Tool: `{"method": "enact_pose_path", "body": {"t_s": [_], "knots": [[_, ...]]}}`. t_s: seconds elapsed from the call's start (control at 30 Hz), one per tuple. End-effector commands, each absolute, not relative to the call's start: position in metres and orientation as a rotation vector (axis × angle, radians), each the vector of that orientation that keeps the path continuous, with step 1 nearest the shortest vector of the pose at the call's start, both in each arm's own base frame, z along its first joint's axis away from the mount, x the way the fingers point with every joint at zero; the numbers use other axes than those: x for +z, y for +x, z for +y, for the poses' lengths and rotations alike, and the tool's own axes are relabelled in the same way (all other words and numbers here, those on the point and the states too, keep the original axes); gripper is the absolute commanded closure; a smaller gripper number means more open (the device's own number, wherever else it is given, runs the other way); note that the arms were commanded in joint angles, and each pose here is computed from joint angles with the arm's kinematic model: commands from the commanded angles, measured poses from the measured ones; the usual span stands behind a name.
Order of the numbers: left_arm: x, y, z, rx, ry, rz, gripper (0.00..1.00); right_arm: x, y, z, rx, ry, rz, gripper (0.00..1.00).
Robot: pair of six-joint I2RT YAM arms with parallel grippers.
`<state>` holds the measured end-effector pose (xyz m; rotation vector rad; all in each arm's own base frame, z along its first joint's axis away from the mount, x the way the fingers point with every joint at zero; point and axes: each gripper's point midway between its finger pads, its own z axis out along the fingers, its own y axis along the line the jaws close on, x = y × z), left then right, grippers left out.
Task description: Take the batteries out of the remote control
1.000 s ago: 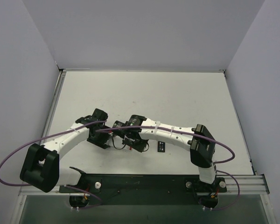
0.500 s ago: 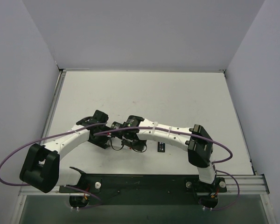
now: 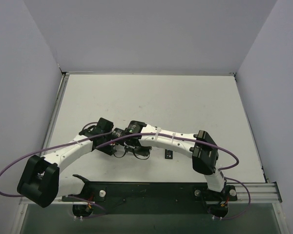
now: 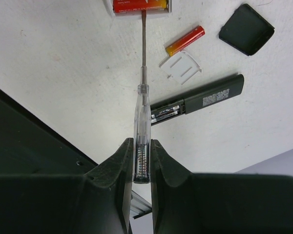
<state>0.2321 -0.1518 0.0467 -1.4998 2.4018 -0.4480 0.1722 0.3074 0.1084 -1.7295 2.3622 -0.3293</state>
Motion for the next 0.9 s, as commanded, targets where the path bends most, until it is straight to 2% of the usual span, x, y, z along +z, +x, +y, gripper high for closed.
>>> {"method": "enact_pose_path", "body": {"t_s": [0.0,0.4,0.87], "knots": [[0.055,0.217,-0.188,-0.643,-1.424,2.513,1.00,0.094,0.185,0.356,-0.190,-1.669,2.273,1.00],[0.052,0.215,-0.185,-0.626,-1.403,2.515,1.00,0.080,0.180,0.364,-0.072,-1.727,2.226,1.00],[0.064,0.217,-0.190,-0.743,-1.376,2.474,1.00,0.080,0.185,0.390,-0.003,-1.767,2.120,1.00]]}}
